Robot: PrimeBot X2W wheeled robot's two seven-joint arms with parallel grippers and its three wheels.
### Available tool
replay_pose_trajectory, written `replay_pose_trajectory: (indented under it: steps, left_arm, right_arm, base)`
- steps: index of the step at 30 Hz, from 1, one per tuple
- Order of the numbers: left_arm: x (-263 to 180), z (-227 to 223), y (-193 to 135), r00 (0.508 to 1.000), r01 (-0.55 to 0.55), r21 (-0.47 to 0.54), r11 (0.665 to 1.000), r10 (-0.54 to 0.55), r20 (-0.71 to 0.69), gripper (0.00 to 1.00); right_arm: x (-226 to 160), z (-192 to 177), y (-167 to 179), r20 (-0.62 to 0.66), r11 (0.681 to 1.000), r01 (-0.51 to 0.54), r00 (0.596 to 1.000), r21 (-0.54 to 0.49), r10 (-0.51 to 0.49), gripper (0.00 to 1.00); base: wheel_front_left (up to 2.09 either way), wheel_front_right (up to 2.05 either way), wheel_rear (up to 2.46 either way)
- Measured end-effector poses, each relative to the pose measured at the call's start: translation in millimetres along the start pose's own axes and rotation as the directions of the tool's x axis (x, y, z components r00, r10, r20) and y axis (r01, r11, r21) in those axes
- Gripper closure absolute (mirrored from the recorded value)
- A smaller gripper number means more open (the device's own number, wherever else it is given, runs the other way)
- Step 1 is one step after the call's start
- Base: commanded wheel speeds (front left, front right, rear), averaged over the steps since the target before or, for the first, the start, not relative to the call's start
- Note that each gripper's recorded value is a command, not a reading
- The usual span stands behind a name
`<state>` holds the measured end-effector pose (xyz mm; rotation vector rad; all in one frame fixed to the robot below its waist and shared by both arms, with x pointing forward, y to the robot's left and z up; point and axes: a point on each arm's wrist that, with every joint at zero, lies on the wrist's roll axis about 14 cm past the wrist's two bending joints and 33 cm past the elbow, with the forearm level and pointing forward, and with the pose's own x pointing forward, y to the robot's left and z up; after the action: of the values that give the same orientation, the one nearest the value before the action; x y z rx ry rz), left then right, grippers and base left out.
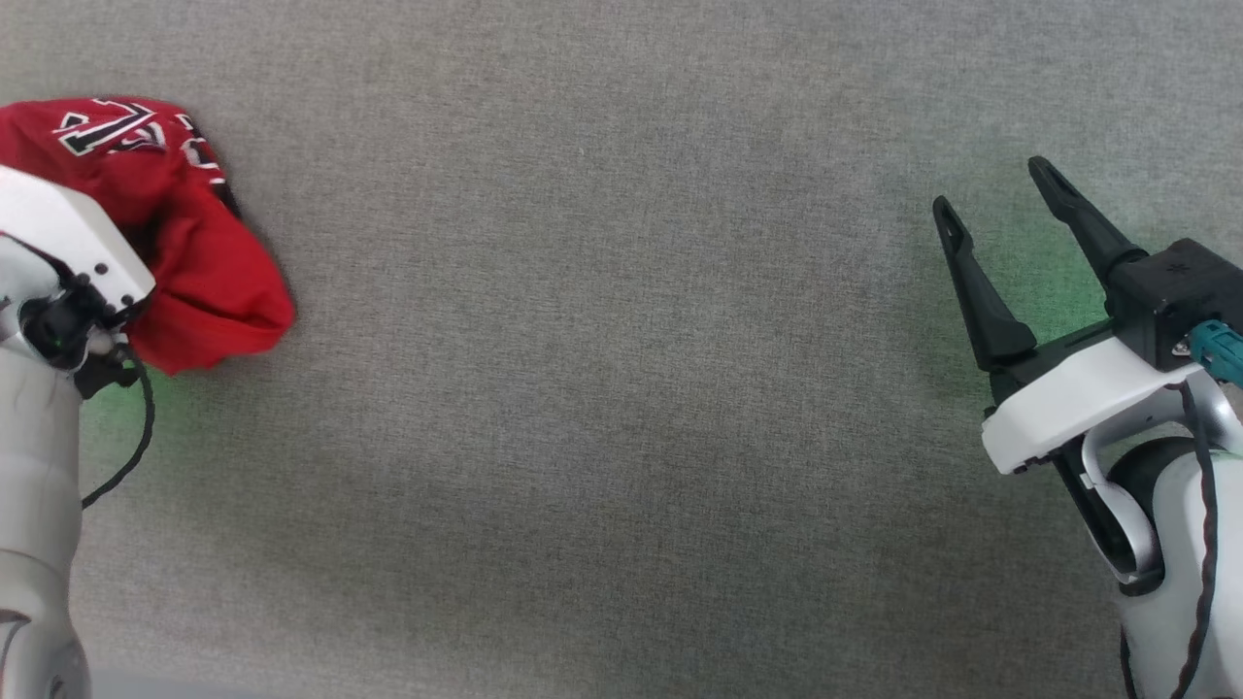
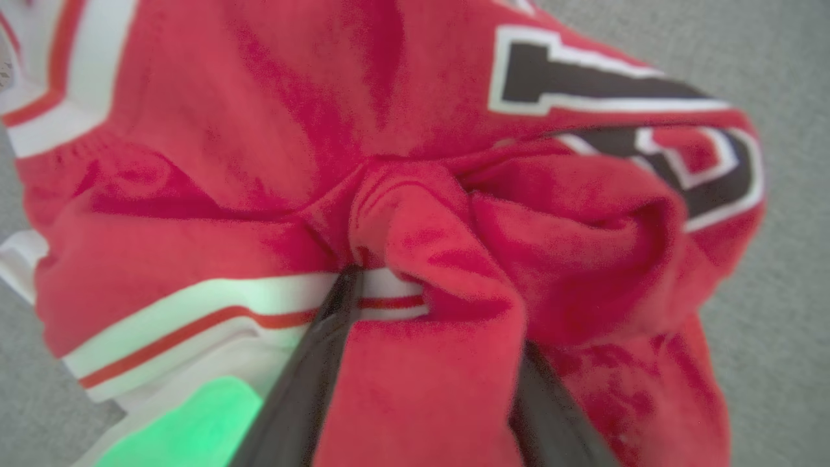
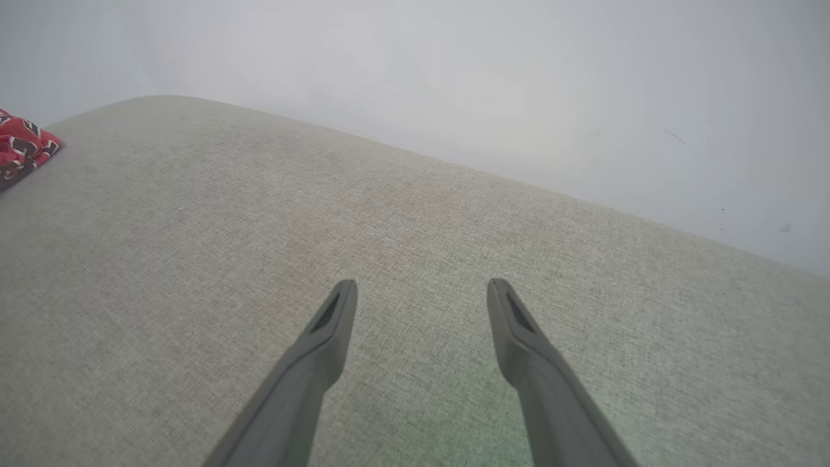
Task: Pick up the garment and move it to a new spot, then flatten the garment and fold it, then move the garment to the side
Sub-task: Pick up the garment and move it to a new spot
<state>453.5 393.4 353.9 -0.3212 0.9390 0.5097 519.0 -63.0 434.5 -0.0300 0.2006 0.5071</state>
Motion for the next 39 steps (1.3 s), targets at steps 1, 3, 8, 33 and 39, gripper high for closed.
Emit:
replay_pose_trajectory:
  steps: [1, 3, 8, 33, 39]
  left_arm:
    - [-1, 1, 2, 1.0, 0.002, -0.001, 1.0, -0.002, 0.012, 1.0]
    - [-7, 8, 9, 0.998, 0.007, 0.013, 1.0, -0.008, 0.057, 1.0]
    - [-28, 29, 19, 0.989, 0.008, 0.054, 0.998, -0.016, 0.144, 1.0]
    - [-237, 195, -1, 0.646, -0.041, 0.372, 0.927, -0.26, 0.718, 1.0]
    - [-276, 201, -29, 0.589, -0.034, 0.455, 0.89, -0.35, 0.728, 1.0]
  right_arm:
    - [0, 0, 1, 0.0, 1.0, -0.001, 1.0, 0.001, 0.001, 0.0]
    - [-1, 4, 1, 0.008, 1.0, 0.002, 1.0, 0.0, -0.002, 0.0]
    - [-7, 13, 2, 0.03, 1.0, 0.013, 0.999, 0.004, -0.013, 0.0]
    - [-49, 88, 22, 0.233, 0.998, 0.054, 0.971, 0.02, -0.057, 0.0]
    - [-62, 96, 12, 0.266, 0.994, 0.098, 0.958, 0.037, -0.105, 0.0]
  base:
    - [0.0, 0.0, 0.0]
    - [0.0, 0.0, 0.0]
    - [0.0, 0.0, 0.0]
    - [0.0, 0.0, 0.0]
    - [0.0, 0.0, 0.0]
